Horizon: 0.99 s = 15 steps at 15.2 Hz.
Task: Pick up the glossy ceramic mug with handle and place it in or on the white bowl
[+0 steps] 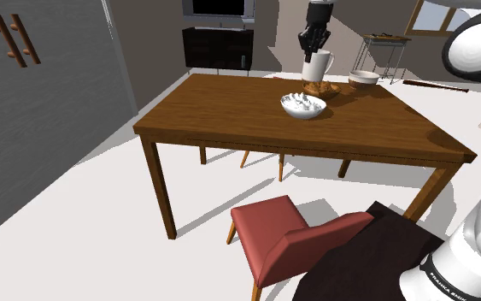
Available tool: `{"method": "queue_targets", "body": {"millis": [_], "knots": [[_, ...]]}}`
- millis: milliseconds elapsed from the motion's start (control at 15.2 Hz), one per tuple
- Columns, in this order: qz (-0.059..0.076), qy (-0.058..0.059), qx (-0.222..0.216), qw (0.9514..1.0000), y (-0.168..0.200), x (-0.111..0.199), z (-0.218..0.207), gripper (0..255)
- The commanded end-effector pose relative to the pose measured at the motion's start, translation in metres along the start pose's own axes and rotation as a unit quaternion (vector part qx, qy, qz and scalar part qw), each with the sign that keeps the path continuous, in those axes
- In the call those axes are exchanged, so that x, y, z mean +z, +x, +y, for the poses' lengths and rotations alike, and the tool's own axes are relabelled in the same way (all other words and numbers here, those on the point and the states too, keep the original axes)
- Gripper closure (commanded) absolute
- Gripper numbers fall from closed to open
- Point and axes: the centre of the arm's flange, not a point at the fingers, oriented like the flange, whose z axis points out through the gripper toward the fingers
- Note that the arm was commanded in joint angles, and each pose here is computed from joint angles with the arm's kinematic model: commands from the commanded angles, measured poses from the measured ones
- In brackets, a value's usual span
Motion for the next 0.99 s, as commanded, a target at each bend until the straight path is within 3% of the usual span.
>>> {"method": "queue_targets", "body": {"millis": [0,726,924], "knots": [[0.0,0.0,0.0,1.0,-0.001,0.011,-0.002,255],[0.0,0.0,0.0,1.0,-0.004,0.069,-0.004,255],[0.0,0.0,0.0,1.0,-0.004,0.069,-0.004,255]]}}
